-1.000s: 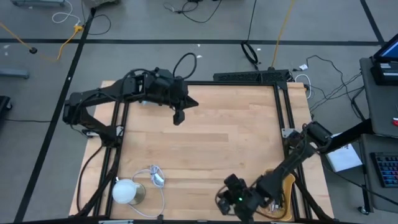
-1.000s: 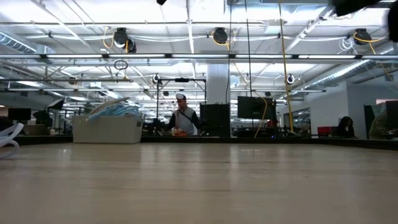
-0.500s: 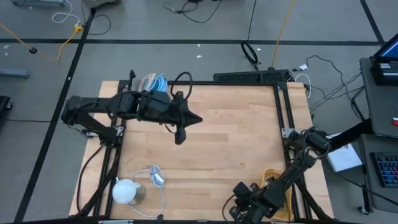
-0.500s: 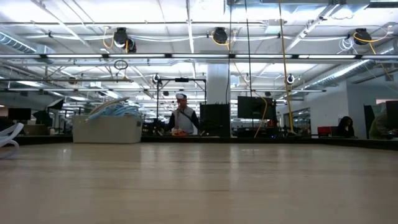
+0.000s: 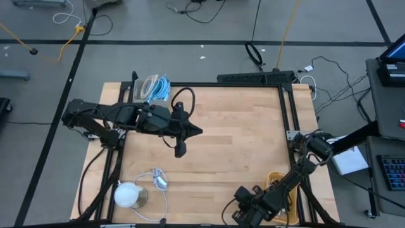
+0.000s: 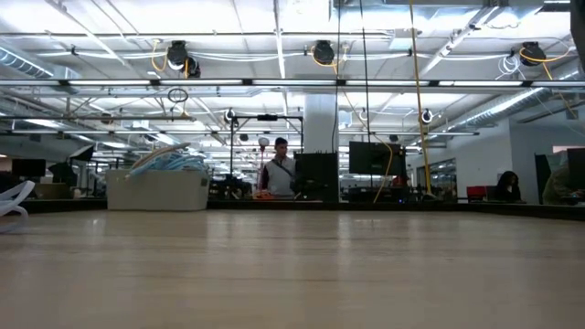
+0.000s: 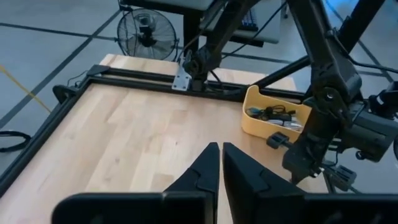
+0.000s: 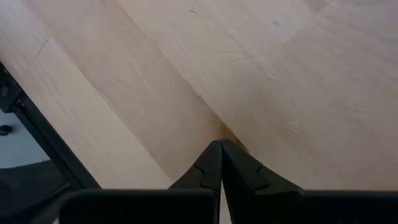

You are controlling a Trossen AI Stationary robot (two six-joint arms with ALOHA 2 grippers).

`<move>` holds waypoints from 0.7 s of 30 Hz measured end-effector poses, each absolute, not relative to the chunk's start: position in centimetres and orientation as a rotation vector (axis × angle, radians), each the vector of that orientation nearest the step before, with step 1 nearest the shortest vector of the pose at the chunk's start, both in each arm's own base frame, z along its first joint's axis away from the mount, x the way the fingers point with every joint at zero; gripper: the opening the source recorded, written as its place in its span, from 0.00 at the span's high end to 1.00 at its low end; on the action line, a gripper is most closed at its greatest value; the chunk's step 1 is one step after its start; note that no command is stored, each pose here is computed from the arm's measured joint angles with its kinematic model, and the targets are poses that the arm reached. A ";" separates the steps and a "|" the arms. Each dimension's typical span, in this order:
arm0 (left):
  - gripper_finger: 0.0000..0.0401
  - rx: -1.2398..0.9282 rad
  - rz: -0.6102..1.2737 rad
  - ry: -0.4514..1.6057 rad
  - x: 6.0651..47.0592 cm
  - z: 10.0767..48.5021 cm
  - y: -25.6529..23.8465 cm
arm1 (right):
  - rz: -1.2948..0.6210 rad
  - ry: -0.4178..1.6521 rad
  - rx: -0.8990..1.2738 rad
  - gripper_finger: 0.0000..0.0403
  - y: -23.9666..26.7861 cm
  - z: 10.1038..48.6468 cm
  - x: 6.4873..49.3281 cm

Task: Pick & Place USB Port
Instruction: Adjust the yellow bin, then return to Home Position

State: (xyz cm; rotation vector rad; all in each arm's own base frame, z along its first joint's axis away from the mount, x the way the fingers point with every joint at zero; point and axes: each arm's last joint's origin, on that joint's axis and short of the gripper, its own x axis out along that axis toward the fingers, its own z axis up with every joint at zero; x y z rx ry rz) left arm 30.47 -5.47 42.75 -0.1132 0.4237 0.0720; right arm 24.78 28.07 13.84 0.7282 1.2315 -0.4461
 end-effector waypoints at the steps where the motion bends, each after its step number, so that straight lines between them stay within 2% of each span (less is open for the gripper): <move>1: 0.94 -0.115 0.073 0.425 30.5 42.7 -5.5 | -0.448 1.234 0.734 1.00 28.2 13.8 24.6; 15: 0.94 -0.104 0.088 0.468 30.0 42.5 -5.4 | -0.488 1.255 0.802 1.00 30.3 13.8 21.7; 21: 0.94 -0.102 0.107 0.481 29.9 42.4 -5.2 | -0.403 1.192 0.774 1.00 30.1 16.0 23.8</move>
